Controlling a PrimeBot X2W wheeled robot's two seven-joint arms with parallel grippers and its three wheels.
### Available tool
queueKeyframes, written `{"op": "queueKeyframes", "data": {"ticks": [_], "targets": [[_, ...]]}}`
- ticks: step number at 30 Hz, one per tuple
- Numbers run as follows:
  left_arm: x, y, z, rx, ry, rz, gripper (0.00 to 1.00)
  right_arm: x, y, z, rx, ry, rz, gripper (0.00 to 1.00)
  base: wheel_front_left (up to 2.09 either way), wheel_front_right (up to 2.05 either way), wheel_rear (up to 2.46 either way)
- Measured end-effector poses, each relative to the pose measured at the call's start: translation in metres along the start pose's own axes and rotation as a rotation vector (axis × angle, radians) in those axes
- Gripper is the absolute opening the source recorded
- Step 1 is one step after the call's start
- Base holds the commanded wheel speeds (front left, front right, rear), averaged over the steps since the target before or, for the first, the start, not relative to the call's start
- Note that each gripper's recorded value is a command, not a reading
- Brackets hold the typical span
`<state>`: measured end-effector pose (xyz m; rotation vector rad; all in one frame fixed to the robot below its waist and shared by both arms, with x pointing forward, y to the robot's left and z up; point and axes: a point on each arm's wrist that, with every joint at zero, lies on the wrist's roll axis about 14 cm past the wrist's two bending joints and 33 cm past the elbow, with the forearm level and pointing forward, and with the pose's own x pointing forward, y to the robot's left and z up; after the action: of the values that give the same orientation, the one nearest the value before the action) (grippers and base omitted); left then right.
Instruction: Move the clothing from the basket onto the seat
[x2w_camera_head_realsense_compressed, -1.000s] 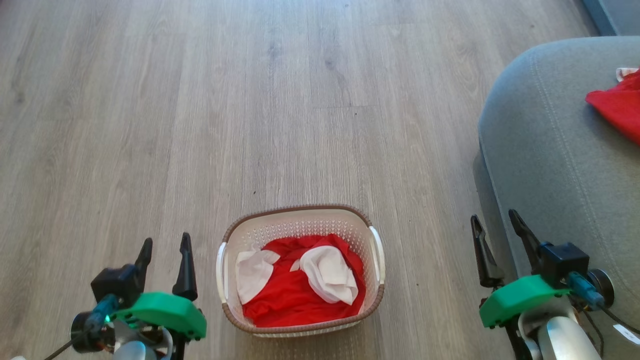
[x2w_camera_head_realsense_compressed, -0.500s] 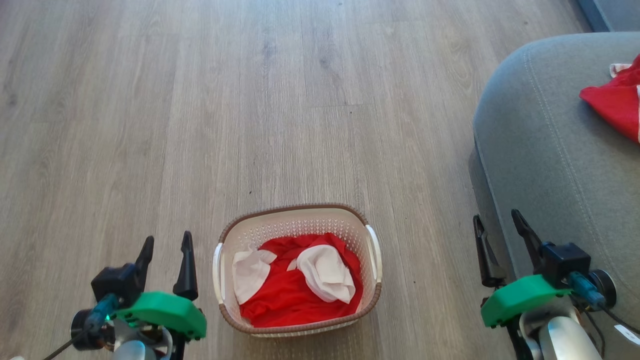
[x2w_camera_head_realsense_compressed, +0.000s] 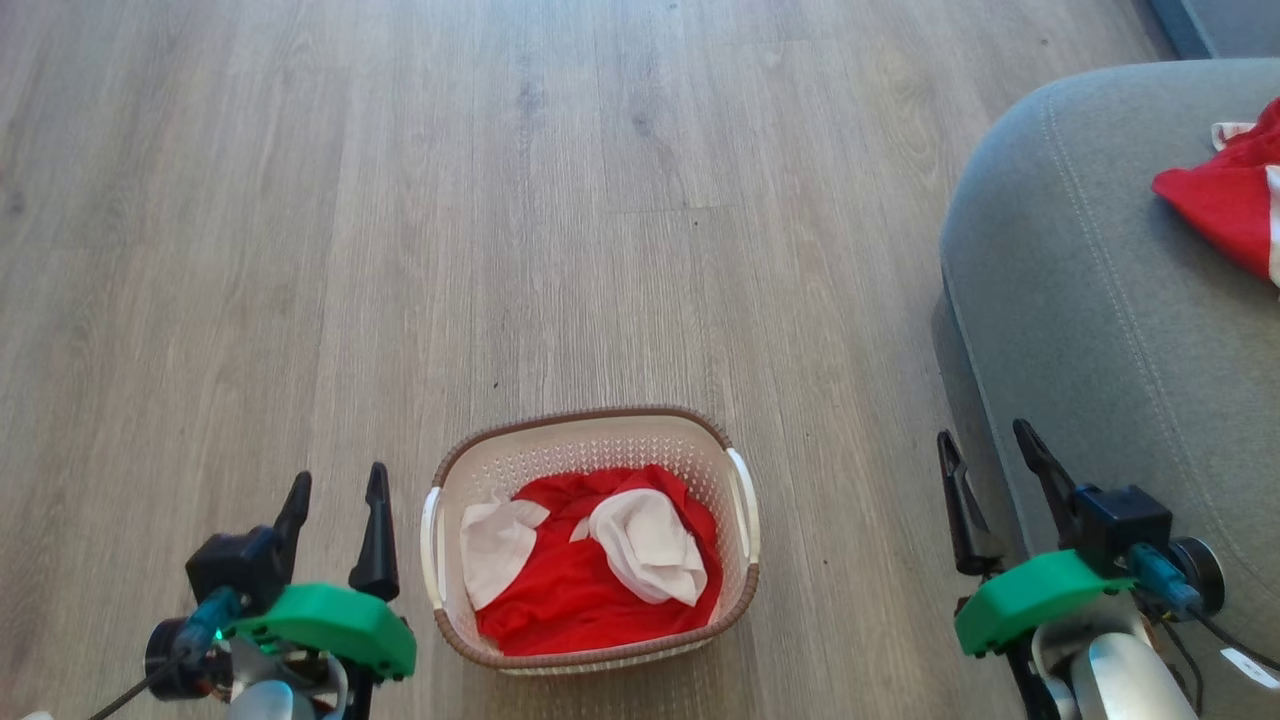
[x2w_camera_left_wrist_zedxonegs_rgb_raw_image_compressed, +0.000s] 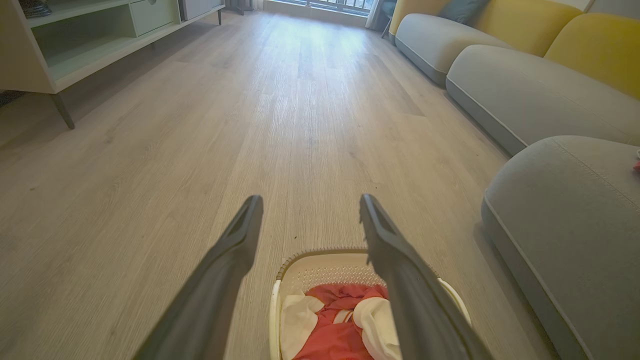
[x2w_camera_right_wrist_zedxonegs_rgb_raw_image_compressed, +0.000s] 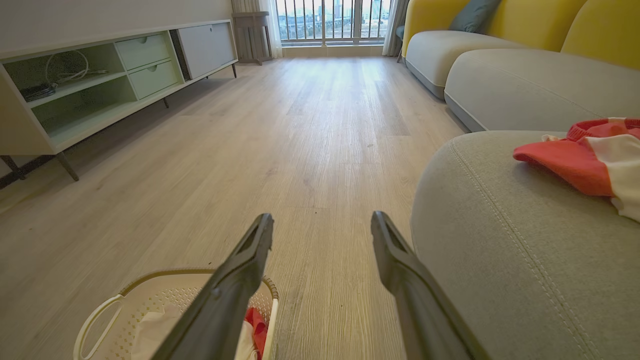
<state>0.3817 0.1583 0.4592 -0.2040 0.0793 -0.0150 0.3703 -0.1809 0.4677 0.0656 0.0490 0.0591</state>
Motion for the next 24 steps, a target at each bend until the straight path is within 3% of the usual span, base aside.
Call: {"op": "queueKeyframes", "data": {"ticks": [24], "targets": [[0.005,-0.005,-0.007,0.0,0.021,-0.014,1.0,-0.002,-0.011,-0.004,0.002,0.013,-0.035,1.0,0.0,0.0,0.0]]}}
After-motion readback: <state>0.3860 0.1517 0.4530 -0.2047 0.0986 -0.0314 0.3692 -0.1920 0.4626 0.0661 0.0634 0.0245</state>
